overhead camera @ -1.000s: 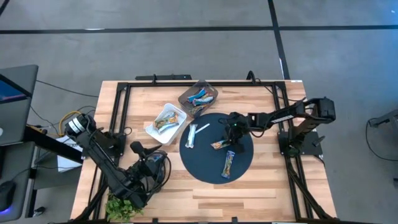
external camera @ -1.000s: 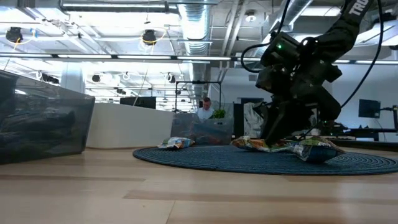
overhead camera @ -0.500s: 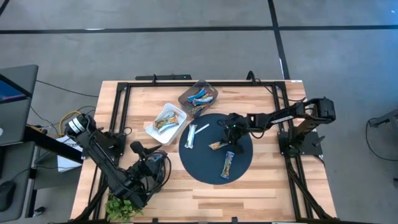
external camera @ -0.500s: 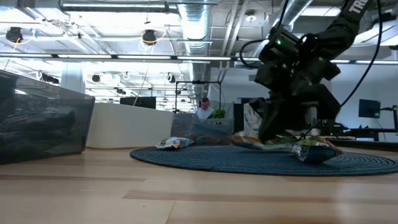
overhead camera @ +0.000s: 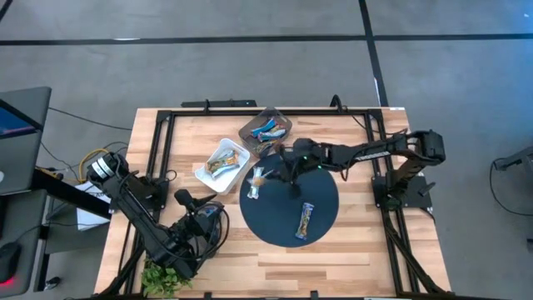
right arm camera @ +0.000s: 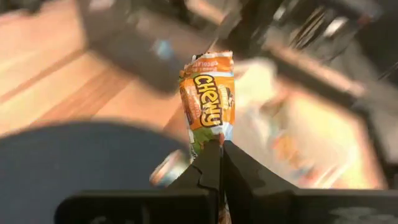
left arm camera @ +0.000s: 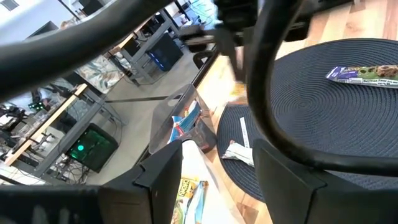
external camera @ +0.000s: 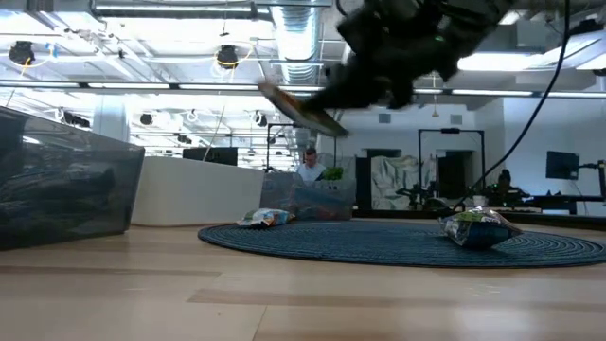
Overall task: Pick and place Granola Bars by type
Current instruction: Put the yellow granola bar into the white bin, then put the blue granola bar into the bottom black bin
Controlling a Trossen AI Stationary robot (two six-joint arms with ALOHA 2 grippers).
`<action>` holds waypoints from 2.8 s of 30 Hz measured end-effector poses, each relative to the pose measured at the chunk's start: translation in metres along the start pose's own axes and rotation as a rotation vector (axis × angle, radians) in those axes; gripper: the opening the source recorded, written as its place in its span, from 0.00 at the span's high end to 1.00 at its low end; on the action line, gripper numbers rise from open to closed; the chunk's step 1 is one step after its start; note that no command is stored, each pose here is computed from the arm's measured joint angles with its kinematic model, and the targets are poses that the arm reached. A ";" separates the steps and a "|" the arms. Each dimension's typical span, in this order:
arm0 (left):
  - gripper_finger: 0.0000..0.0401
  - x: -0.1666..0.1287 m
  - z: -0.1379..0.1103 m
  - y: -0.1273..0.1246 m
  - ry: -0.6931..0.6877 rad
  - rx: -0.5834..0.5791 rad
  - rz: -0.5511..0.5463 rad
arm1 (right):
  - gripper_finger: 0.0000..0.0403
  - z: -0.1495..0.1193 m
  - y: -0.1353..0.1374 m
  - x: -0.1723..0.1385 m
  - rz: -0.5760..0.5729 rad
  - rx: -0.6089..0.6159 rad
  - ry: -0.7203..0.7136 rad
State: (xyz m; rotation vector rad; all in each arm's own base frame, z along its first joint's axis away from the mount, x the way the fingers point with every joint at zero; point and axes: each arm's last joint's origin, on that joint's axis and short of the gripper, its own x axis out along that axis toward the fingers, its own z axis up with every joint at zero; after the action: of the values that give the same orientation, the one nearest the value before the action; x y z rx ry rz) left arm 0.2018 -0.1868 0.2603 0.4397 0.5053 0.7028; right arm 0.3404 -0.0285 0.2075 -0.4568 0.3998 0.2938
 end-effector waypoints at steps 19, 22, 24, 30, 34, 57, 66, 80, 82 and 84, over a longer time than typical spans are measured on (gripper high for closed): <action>0.52 -0.018 -0.005 -0.003 -0.041 0.010 -0.055 | 1.00 -0.006 -0.097 0.115 -0.134 0.153 -0.060; 0.52 -0.021 -0.005 -0.003 -0.046 0.013 -0.061 | 1.00 -0.009 -0.102 0.118 -0.138 0.177 -0.057; 0.52 -0.021 -0.006 -0.003 -0.048 0.009 -0.063 | 1.00 -0.009 -0.103 0.118 -0.136 0.182 -0.056; 0.52 -0.021 -0.005 -0.003 -0.055 -0.006 -0.061 | 0.89 -0.014 -0.104 0.117 -0.126 0.214 -0.022; 0.52 -0.021 -0.005 -0.003 -0.069 -0.008 -0.056 | 0.74 -0.016 -0.104 0.117 -0.117 0.226 -0.002; 0.52 -0.021 -0.006 -0.007 0.005 -0.006 -0.093 | 0.53 0.014 -0.050 0.041 0.401 0.276 0.424; 0.52 -0.021 -0.005 -0.007 -0.029 0.030 -0.083 | 0.61 -0.011 0.020 0.042 0.566 0.407 0.666; 0.52 -0.021 -0.004 -0.007 -0.071 0.049 -0.069 | 0.74 0.019 0.078 0.030 0.511 0.434 0.781; 0.52 -0.021 -0.005 -0.007 -0.070 0.052 -0.068 | 0.74 0.032 0.083 0.022 0.465 0.408 0.774; 0.52 -0.019 -0.009 -0.008 -0.062 0.064 -0.067 | 0.75 0.041 0.089 0.012 0.399 0.390 0.776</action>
State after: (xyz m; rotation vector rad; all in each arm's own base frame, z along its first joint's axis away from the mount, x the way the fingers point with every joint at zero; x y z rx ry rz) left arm 0.1880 -0.2037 0.2545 0.5010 0.4831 0.6084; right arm 0.3316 0.0699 0.2032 -0.0827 1.2902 0.4082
